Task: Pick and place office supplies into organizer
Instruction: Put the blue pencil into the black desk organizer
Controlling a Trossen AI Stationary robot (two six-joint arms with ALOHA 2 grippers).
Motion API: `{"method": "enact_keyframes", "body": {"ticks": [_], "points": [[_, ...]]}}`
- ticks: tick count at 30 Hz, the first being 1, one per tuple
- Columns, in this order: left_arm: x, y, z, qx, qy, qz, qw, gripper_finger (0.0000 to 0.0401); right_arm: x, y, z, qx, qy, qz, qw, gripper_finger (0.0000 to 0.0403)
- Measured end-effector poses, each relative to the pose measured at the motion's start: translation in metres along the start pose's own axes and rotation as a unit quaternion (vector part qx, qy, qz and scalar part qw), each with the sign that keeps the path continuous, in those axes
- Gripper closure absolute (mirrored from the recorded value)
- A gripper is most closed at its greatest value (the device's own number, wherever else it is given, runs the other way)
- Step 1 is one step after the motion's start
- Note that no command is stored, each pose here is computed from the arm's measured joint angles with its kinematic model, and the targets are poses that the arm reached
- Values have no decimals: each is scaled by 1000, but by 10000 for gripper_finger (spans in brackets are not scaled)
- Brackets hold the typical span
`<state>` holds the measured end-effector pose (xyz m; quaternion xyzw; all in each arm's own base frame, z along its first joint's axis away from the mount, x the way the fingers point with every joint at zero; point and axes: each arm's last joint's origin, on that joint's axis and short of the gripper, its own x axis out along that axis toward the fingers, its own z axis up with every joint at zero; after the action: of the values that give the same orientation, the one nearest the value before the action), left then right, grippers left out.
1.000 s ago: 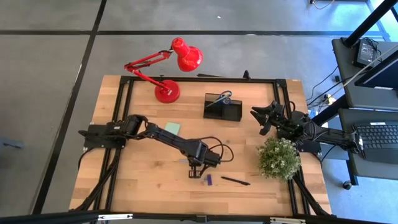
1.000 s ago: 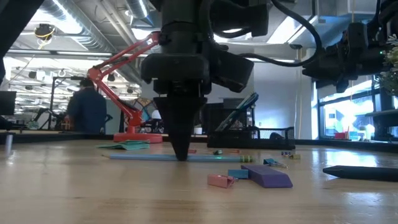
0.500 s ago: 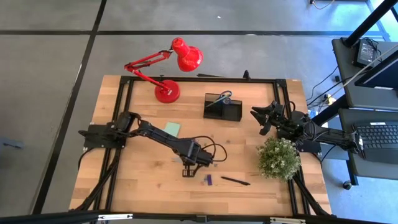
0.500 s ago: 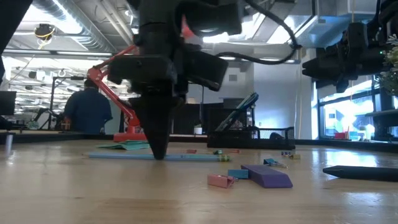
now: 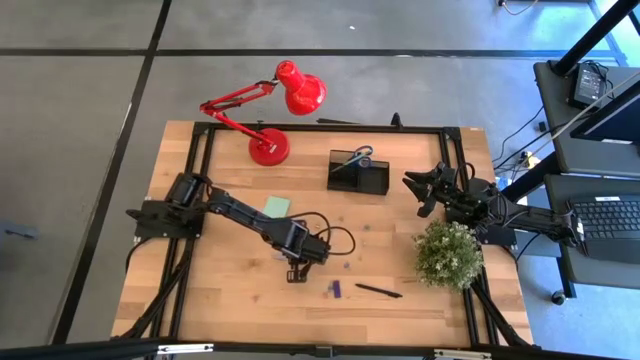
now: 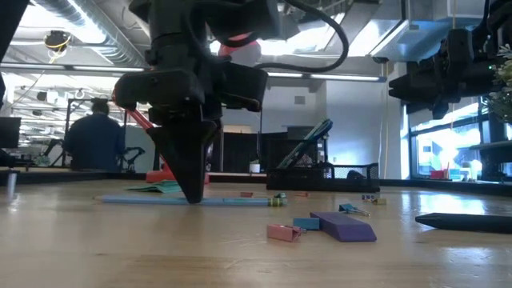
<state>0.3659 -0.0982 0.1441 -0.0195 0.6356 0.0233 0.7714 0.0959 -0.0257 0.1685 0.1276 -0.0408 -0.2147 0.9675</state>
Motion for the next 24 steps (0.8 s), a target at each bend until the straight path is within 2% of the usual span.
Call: {"method": "enact_keyframes", "body": {"ticks": [15, 24], "points": [[0, 2, 3, 6, -3, 1, 1000, 298, 0, 0, 0, -2, 0, 0, 1000, 276], [-6, 5, 7, -4, 3, -11, 1000, 270, 0, 0, 0, -2, 0, 0, 1000, 276]]}}
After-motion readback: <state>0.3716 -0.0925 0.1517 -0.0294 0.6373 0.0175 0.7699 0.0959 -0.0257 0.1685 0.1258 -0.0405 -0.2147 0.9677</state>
